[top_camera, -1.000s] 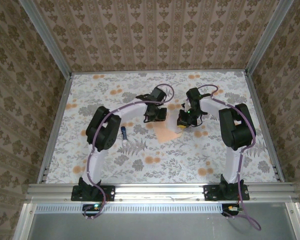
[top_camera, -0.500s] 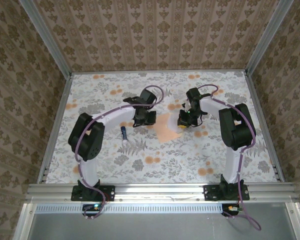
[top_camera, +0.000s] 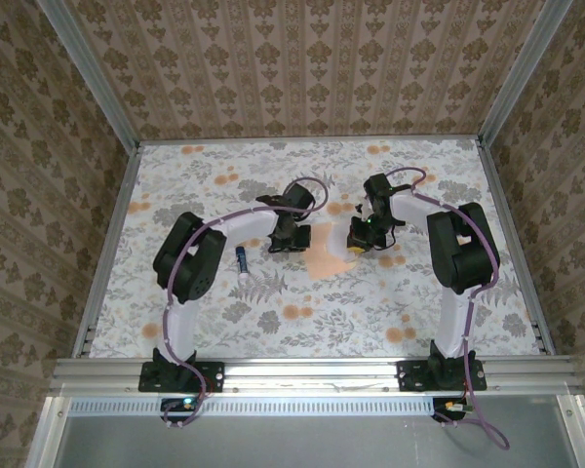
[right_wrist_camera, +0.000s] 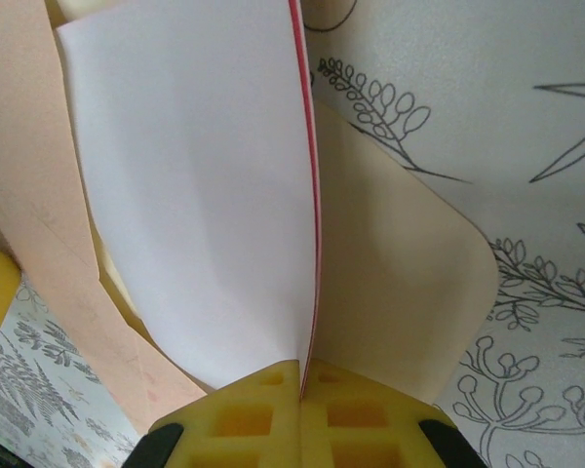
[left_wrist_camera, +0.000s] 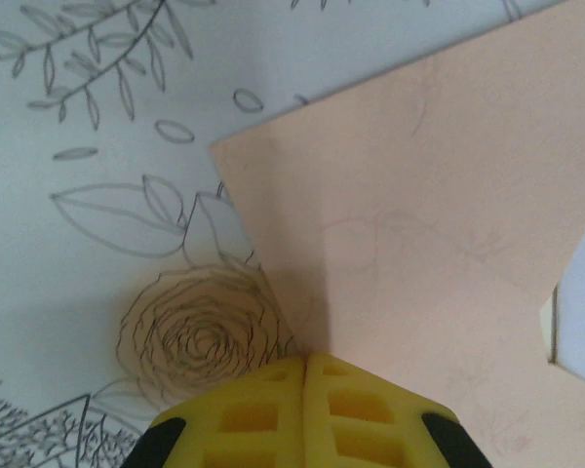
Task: Place the letter into the envelope and seal it
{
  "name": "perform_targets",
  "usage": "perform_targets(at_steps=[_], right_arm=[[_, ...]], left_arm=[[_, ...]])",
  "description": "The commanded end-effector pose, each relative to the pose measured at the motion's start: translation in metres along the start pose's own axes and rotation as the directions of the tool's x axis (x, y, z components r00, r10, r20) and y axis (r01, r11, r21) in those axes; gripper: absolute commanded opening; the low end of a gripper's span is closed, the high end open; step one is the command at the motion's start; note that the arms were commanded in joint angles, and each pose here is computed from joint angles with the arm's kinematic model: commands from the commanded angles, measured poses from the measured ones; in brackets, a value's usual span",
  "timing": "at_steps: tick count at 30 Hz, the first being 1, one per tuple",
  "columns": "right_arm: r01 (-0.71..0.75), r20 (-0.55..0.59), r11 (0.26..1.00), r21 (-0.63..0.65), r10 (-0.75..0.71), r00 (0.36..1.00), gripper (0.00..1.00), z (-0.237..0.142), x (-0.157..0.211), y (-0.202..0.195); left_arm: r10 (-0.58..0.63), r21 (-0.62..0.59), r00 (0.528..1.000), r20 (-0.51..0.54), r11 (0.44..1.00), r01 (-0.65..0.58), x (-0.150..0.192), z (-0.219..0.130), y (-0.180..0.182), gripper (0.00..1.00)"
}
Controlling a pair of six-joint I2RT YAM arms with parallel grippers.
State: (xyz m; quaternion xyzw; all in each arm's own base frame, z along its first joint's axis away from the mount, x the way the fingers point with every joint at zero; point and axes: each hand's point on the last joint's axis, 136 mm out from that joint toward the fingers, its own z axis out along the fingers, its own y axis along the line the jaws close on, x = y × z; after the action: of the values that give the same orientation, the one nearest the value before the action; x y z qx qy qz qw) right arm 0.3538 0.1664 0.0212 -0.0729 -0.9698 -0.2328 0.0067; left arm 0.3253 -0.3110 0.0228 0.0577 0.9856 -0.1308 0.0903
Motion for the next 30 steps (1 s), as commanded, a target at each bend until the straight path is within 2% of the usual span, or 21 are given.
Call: perform_targets(at_steps=[1, 12, 30], right_arm=[[-0.004, 0.020, 1.000, 0.009, 0.004, 1.000, 0.00, -0.006, 0.002, 0.000], [0.014, 0.011, 1.000, -0.020, -0.014, 1.000, 0.00, -0.003, 0.003, 0.004], [0.032, 0.023, 0.998, -0.052, -0.031, 0.999, 0.00, 0.005, -0.005, 0.022]], left_arm=[[-0.005, 0.010, 1.000, 0.008, 1.000, 0.004, -0.009, 0.008, -0.007, 0.00], [0.001, 0.050, 1.000, 0.007, 0.999, -0.002, -0.017, 0.018, -0.021, 0.00], [-0.001, 0.063, 1.000, -0.011, 0.998, 0.002, -0.010, 0.022, -0.025, 0.00]])
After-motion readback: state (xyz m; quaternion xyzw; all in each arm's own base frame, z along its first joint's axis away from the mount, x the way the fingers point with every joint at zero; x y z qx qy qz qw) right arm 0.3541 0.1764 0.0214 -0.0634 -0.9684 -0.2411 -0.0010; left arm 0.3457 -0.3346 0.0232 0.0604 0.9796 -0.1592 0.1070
